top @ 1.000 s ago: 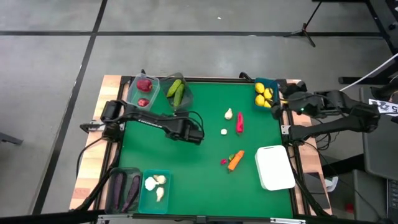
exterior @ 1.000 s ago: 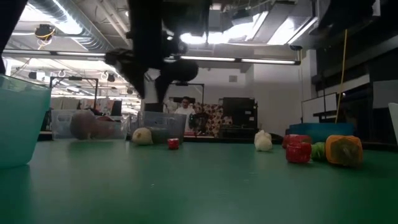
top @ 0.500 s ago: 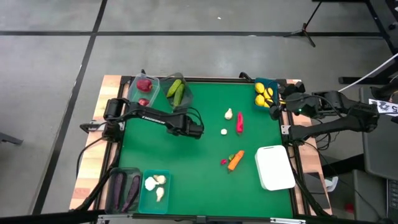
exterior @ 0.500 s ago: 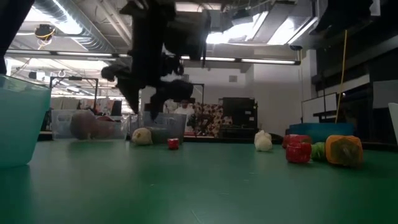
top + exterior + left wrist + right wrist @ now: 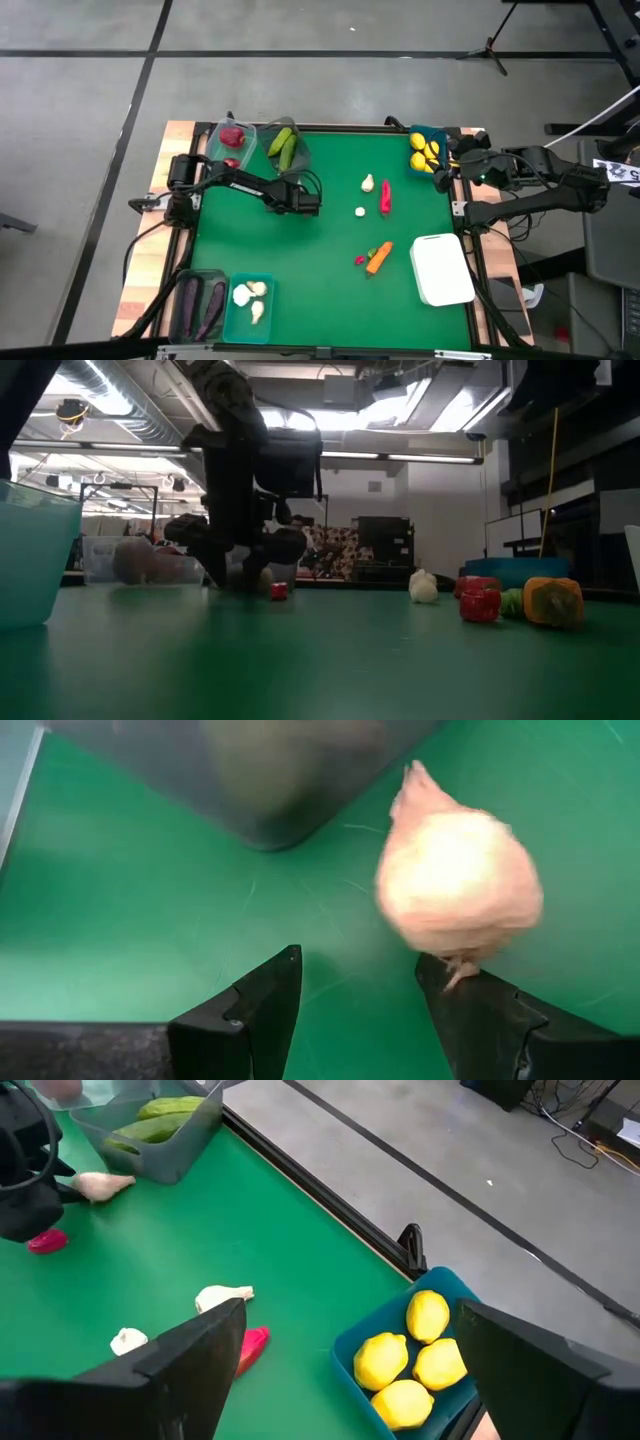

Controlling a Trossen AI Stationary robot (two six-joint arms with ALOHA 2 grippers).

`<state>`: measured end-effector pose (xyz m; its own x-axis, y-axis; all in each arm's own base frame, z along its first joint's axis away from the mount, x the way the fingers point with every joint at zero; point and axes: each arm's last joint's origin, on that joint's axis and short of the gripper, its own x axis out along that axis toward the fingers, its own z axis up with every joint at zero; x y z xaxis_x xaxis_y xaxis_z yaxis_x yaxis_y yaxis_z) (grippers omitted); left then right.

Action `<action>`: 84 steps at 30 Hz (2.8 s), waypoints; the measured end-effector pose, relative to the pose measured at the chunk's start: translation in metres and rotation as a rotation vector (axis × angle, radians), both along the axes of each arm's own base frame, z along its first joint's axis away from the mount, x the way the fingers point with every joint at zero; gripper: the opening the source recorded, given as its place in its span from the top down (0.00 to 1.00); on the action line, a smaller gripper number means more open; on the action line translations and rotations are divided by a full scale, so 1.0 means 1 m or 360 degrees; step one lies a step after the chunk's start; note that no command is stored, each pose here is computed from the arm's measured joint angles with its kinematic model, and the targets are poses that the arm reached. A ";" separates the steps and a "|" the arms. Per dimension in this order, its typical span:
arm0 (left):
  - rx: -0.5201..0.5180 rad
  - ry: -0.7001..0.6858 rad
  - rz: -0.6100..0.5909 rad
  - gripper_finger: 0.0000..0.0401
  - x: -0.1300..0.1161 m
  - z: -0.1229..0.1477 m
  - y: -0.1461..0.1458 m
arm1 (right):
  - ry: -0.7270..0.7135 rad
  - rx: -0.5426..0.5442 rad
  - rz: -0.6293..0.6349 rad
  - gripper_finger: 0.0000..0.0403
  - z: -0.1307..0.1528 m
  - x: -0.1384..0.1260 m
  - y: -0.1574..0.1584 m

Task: Sort produce into baskets
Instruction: Put the garlic into the green bin

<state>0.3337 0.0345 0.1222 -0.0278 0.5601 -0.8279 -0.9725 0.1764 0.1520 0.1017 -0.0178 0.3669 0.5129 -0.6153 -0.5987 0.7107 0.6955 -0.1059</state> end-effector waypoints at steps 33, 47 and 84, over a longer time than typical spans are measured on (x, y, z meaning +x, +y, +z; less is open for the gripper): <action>0.0440 -0.0606 -0.0635 0.49 -0.047 0.169 -0.100 | -0.0562 -0.0063 0.0511 0.13 -0.130 0.158 0.000; 0.0506 -0.0430 -0.0302 0.93 -0.009 0.070 -0.059 | -0.0295 -0.0152 0.0368 0.13 -0.086 0.132 -0.003; 0.0208 -0.0263 -0.0132 1.00 0.000 0.021 -0.011 | -0.0273 -0.0100 0.0371 0.13 -0.075 0.105 -0.001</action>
<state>0.3336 0.0236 0.1433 0.1527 0.6577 -0.7377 -0.9691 0.2459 0.0186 0.2069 -0.0193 0.2915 0.7350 -0.5021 -0.4557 0.5438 0.8379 -0.0462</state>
